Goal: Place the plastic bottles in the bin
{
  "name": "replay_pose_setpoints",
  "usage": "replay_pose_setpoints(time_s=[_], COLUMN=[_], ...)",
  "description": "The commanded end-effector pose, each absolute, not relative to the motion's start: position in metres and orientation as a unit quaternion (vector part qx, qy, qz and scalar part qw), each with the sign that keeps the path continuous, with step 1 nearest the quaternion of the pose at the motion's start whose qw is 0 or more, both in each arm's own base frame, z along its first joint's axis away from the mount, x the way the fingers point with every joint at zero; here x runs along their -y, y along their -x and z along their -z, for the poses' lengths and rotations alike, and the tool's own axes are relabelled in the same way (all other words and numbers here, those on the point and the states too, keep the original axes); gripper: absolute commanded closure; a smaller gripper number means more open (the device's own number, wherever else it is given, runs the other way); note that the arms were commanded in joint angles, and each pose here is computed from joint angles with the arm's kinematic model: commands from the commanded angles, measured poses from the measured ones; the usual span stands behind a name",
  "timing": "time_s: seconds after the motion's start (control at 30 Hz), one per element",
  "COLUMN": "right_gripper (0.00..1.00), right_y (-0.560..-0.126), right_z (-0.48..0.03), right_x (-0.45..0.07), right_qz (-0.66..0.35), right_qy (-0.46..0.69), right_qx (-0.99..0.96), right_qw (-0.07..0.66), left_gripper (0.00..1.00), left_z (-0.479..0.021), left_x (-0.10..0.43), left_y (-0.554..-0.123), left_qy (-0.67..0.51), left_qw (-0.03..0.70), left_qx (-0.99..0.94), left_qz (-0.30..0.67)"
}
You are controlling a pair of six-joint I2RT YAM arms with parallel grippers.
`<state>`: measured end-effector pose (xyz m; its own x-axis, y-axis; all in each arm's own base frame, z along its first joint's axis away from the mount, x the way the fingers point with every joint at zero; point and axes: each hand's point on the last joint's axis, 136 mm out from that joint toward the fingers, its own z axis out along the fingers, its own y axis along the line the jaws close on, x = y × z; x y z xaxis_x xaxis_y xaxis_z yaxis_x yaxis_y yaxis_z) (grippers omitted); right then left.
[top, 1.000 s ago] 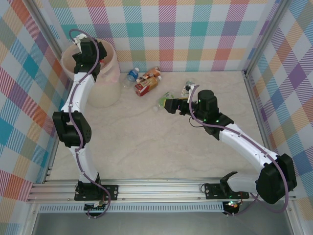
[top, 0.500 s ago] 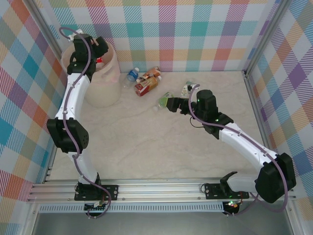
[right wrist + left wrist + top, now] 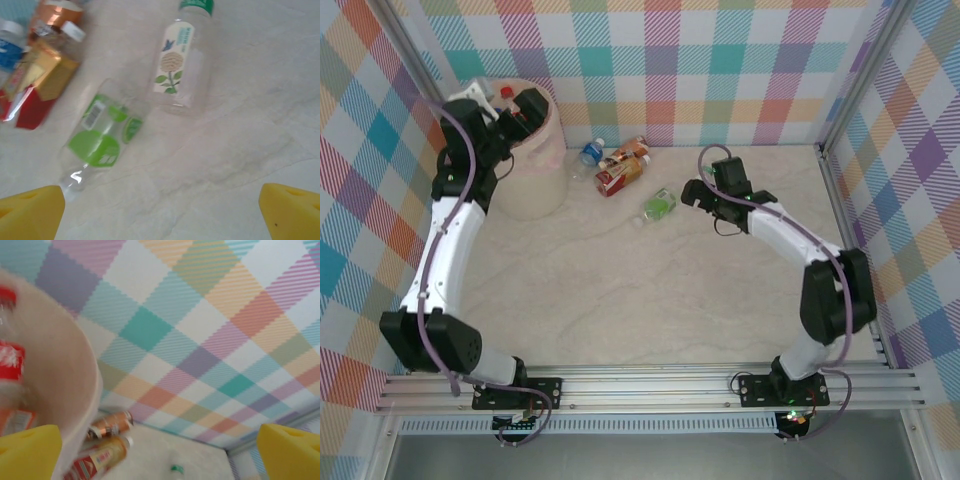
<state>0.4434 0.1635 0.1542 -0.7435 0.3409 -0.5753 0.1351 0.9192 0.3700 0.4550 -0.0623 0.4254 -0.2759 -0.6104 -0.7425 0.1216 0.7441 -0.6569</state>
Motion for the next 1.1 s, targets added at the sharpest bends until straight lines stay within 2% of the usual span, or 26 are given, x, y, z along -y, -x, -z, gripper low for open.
replay_pose_setpoints(time_s=[0.0,0.17,0.47,0.77,0.9,1.07], right_gripper=[0.00,0.03,0.09,0.18,0.26,0.32], right_y=[-0.466,-0.499,-0.543,-0.549,-0.546,-0.544], right_z=[-0.145,-0.114,-0.073,-0.051,-0.046,-0.049], right_x=[-0.158,-0.159,-0.162,-0.156,-0.155,-0.153], right_qz=[-0.126,-0.085,-0.031,-0.006,-0.008,-0.020], right_qy=[-0.151,-0.162,-0.154,-0.163,-0.156,-0.154], right_qx=[-0.927,-0.936,-0.948,-0.949,-0.949,-0.947], right_qw=[0.318,0.302,0.276,0.269,0.272,0.281], left_gripper=[0.00,0.00,0.00,0.00,0.00,0.00], left_z=[-0.411,-0.371,-0.317,-0.310,-0.309,-0.307], left_x=[0.085,0.093,0.066,0.071,0.073,0.077], left_y=[-0.430,-0.404,-0.373,-0.377,-0.379,-0.379], left_qy=[0.176,0.198,0.239,0.228,0.222,0.213], left_qw=[0.561,0.516,0.486,0.476,0.474,0.469], left_qx=[-0.717,-0.744,-0.790,-0.799,-0.801,-0.805], left_qz=[0.374,0.376,0.287,0.288,0.289,0.295])
